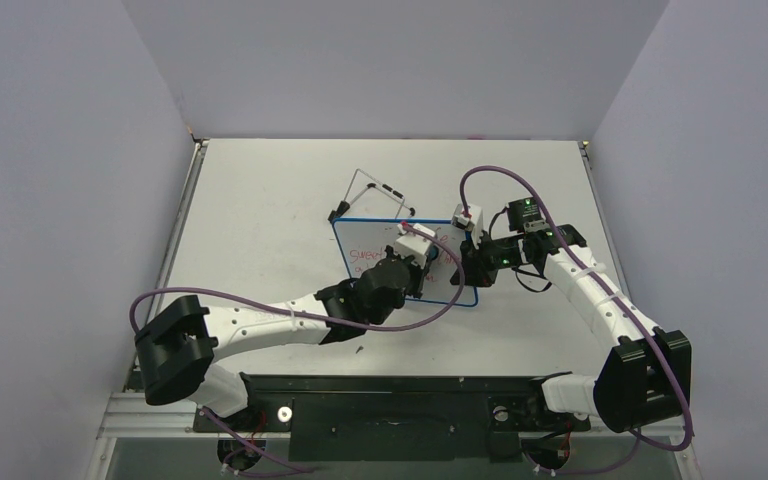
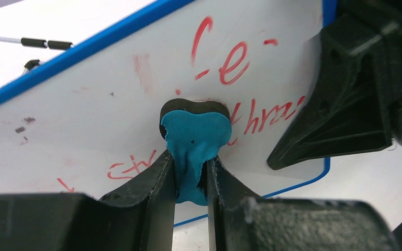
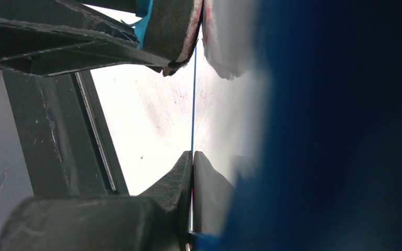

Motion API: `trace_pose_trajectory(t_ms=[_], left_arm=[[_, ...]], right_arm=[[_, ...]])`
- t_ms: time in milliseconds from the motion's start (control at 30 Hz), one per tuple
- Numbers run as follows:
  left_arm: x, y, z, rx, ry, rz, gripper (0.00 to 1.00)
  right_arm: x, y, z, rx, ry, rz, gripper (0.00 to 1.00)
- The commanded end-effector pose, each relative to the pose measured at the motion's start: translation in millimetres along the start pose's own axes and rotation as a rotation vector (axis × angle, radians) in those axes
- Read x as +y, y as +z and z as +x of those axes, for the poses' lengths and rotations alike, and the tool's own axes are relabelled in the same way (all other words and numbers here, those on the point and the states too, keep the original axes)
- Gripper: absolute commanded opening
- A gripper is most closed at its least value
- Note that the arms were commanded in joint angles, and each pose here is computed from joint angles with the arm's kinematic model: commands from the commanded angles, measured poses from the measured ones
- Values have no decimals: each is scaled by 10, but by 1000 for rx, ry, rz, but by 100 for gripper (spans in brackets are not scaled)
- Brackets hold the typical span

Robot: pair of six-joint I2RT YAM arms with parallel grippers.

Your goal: Erase the whiteboard

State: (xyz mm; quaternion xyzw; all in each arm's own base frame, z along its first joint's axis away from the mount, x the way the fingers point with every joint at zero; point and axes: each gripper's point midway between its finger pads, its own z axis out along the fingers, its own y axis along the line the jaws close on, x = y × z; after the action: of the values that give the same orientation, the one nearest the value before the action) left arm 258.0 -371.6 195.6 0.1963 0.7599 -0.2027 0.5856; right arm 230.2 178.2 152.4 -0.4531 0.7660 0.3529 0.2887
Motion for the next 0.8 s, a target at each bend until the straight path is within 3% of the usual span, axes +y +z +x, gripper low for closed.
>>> trace_pose_trajectory(t_ms=[0, 167, 567, 767], left_arm=[[-109, 10, -606, -122, -28, 39, 0], [-164, 4, -584, -120, -48, 69, 0], [-133, -3, -123, -38, -74, 70, 0], [-174, -24, -341, -80, -83, 82, 0]], right_arm=[[205, 10, 35, 29, -22, -75, 0], [206, 8, 34, 29, -23, -74, 0], [206, 8, 34, 30, -23, -75, 0], [206, 11, 42, 31, -20, -76, 0]])
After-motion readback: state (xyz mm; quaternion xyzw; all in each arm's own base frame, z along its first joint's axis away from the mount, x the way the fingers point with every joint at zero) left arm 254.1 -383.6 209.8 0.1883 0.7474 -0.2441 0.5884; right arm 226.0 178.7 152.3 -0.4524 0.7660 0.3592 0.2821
